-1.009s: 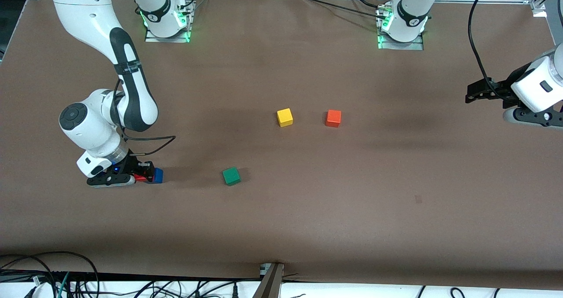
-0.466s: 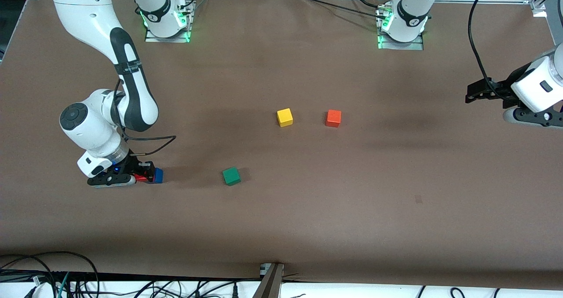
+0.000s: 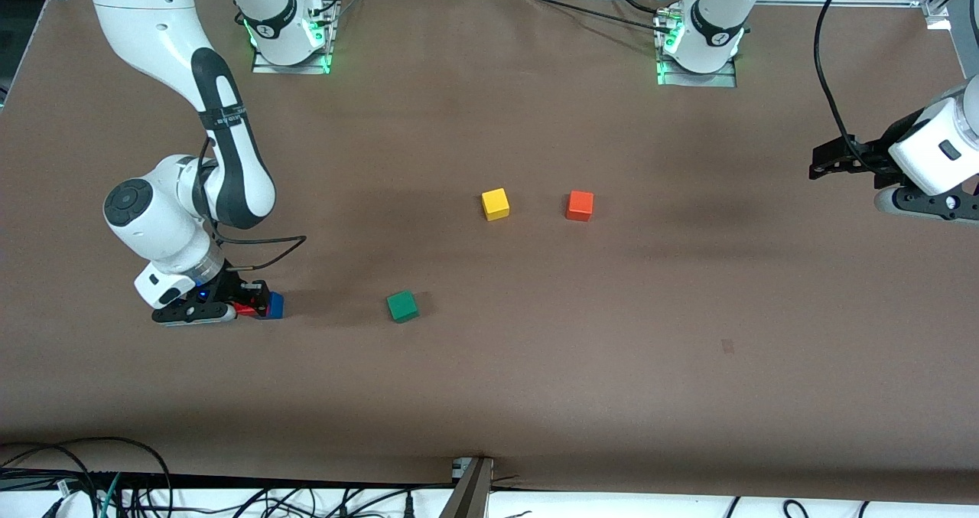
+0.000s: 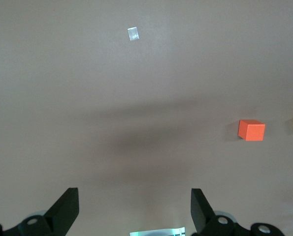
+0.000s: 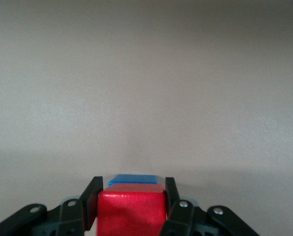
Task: Pass red block to right arm, stack on blue
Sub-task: 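Lower the red cube onto the blue cube with the right gripper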
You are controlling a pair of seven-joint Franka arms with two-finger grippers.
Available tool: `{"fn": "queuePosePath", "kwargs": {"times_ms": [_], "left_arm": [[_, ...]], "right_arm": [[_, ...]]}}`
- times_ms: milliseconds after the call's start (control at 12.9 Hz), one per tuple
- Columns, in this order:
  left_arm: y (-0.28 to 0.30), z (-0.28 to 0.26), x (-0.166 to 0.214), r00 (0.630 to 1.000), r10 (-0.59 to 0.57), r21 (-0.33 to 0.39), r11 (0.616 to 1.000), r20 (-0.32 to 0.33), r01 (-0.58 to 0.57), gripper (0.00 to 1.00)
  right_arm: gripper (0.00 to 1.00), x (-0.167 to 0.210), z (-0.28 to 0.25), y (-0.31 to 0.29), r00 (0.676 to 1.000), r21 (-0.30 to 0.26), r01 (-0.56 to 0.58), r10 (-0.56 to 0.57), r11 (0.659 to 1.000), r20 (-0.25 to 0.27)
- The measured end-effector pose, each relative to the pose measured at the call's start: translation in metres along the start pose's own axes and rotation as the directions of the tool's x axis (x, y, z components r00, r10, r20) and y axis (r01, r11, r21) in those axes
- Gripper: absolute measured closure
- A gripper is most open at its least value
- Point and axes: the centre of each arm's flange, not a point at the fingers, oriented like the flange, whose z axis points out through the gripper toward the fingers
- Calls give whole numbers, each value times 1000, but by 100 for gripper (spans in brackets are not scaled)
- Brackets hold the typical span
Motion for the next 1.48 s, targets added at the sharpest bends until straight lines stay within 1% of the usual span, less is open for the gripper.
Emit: {"fn": "queuePosePath", "kwargs": {"times_ms": [388, 1475], "left_arm": [[0, 0, 0, 1000, 0, 0, 1000, 0, 0, 0], [0, 0, 0, 1000, 0, 0, 1000, 0, 0, 0]], "right_arm": [[44, 0, 1, -5, 1000, 20, -21, 21, 1000, -3], [44, 0, 1, 0, 1000, 21, -2, 3, 1000, -5]]}}
